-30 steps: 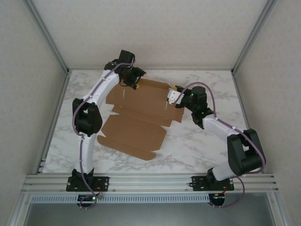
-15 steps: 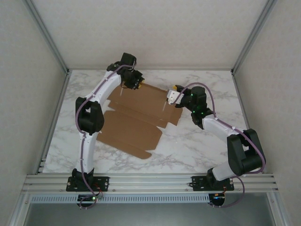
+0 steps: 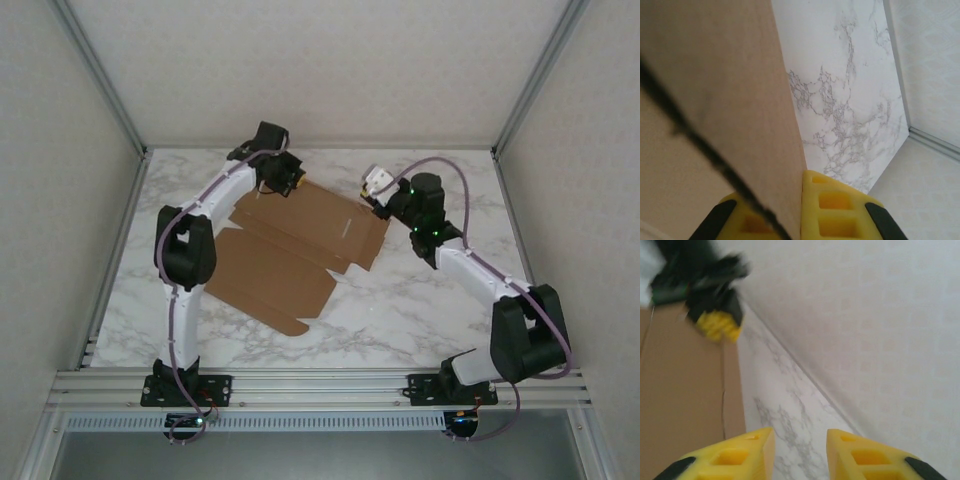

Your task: Fold the paper box

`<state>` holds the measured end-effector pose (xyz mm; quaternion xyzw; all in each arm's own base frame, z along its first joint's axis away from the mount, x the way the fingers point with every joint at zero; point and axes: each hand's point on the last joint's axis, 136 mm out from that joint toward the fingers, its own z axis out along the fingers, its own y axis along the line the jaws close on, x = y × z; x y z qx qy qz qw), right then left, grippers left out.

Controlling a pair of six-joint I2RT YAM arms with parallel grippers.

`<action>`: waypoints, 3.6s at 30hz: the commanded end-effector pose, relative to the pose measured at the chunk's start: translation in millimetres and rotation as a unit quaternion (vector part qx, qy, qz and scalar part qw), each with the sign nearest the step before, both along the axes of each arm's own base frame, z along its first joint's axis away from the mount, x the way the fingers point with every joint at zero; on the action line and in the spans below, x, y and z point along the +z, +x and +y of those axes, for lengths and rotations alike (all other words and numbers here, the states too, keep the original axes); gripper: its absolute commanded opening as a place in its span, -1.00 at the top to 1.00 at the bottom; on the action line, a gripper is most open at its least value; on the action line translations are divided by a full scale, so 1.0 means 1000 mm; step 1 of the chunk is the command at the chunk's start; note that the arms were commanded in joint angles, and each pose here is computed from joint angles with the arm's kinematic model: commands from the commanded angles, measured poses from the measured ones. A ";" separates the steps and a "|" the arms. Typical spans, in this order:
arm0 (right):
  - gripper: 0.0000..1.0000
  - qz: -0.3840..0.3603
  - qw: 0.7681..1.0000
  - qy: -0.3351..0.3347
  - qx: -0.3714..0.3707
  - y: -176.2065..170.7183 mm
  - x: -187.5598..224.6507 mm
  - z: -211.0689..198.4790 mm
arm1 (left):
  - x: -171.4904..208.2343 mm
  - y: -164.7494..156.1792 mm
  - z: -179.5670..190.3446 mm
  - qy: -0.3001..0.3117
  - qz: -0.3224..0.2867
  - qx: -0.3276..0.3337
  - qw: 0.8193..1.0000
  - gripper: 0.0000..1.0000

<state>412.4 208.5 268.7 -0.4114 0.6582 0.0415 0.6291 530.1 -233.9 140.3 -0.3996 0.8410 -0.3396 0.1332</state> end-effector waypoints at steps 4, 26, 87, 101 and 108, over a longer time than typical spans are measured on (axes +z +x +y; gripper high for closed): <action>0.52 0.188 0.954 0.203 -0.117 -0.002 0.055 -0.016 | 0.082 0.010 -0.003 -0.074 -0.172 0.009 0.982 1.00; 0.17 0.578 0.677 0.377 -0.257 -0.024 -0.025 0.012 | 0.078 -0.039 0.033 -0.117 -0.225 0.136 0.958 1.00; -0.11 0.500 0.709 0.394 -0.305 0.005 -0.069 -0.037 | 0.054 -0.022 0.057 0.007 -0.132 0.232 0.964 1.00; 0.03 0.597 0.731 0.235 -0.233 -0.012 -0.165 0.008 | 0.005 0.019 0.058 -0.019 -0.055 0.245 0.968 1.00; -0.01 0.606 0.718 0.201 -0.277 0.013 -0.204 0.006 | -0.008 0.035 0.070 -0.005 -0.041 0.250 0.967 1.00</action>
